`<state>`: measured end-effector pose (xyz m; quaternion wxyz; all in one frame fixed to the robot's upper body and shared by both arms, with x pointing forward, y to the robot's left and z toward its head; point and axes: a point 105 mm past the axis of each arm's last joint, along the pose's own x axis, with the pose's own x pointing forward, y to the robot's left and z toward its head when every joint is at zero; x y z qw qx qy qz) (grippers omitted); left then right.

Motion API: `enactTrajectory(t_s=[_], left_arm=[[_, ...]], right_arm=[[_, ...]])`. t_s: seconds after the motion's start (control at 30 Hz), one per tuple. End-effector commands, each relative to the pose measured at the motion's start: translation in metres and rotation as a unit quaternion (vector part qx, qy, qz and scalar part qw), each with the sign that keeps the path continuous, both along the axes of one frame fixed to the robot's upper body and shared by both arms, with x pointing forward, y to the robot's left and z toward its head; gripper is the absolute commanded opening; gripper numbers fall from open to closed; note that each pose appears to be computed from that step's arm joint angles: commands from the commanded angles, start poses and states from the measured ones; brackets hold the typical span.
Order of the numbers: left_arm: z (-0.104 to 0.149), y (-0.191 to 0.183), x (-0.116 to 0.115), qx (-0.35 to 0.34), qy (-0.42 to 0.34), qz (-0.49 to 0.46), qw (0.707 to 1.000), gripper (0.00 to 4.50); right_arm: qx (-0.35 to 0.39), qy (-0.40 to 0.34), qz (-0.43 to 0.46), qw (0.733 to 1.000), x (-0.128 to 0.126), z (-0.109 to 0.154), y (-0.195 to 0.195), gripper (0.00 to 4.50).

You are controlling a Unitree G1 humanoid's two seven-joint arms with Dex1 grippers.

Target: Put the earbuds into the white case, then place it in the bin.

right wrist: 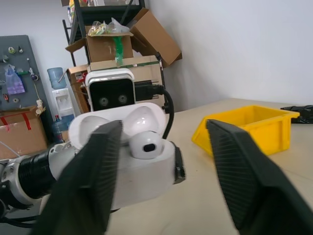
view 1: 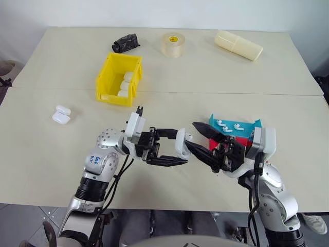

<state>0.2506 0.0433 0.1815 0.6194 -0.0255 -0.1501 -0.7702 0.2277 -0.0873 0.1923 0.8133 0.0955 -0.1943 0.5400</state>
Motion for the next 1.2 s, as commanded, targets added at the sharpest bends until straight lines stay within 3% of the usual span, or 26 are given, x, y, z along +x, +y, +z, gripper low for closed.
enactTrajectory(t_s=[0.03,0.1,0.27,0.4,0.53,0.87,1.07,1.2], left_arm=[[0.021,-0.005,-0.004,-0.042,-0.033,-0.004,0.999,2.78],[0.020,-0.005,-0.004,-0.042,-0.033,-0.002,0.999,2.78],[0.013,-0.002,0.000,-0.029,-0.034,0.016,0.999,2.78],[0.000,0.002,0.005,-0.004,-0.038,0.047,0.998,2.78],[-0.008,0.001,0.010,0.010,-0.044,0.072,0.996,2.78],[-0.016,-0.013,0.021,0.008,-0.055,0.116,0.992,2.78],[-0.017,-0.015,0.024,0.005,-0.056,0.130,0.990,2.78],[-0.015,-0.019,0.025,0.001,-0.057,0.133,0.989,2.78]], right_arm=[[-0.027,0.007,0.030,0.999,-0.004,-0.008,0.008,4.04],[-0.030,0.001,0.026,0.999,-0.003,-0.006,0.005,4.46],[-0.058,-0.019,-0.002,0.998,0.000,0.003,-0.015,4.46],[-0.133,-0.025,-0.055,0.989,0.001,0.004,-0.061,4.46],[-0.228,-0.002,-0.100,0.968,-0.001,-0.012,-0.121,4.46],[-0.332,0.043,-0.221,0.916,-0.006,-0.039,-0.219,4.46],[-0.359,0.055,-0.204,0.909,0.017,-0.019,-0.200,4.46],[-0.431,0.114,-0.199,0.872,0.044,-0.012,-0.190,4.46]])
